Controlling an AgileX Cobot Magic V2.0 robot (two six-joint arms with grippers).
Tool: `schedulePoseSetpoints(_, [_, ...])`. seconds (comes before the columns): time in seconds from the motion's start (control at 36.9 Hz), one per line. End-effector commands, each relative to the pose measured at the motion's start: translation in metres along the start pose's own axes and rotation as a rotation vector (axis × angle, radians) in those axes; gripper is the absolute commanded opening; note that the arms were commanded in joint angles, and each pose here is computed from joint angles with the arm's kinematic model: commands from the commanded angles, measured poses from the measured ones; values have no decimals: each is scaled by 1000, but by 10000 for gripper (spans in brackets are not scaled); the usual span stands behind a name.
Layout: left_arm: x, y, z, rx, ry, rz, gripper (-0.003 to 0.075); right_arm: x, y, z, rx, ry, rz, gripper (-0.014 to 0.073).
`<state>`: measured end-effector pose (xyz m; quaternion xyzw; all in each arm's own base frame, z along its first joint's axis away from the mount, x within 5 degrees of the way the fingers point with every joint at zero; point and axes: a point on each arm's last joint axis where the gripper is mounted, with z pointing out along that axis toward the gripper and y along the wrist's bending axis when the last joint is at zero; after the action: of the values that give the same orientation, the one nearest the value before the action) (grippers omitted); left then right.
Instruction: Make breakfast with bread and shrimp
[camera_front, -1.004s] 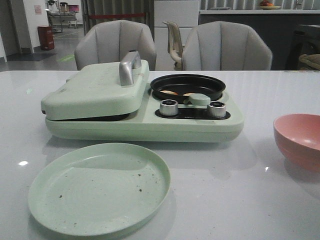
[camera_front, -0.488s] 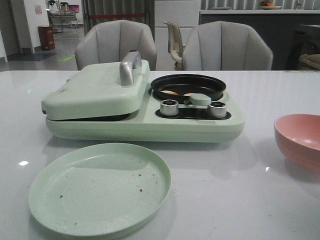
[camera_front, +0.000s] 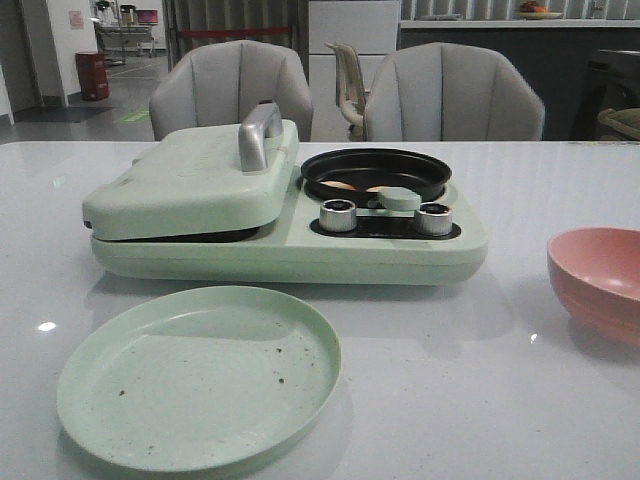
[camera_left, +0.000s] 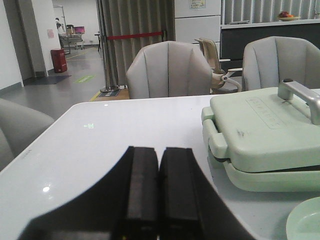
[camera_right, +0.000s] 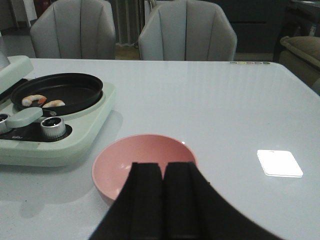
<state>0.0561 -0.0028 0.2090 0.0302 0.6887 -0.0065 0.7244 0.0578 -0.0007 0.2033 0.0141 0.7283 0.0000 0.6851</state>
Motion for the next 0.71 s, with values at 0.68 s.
schedulePoseSetpoints(0.68, [-8,-1,-2,12,-106,-8,101,-9,-1,-5,11,-185,-15,45])
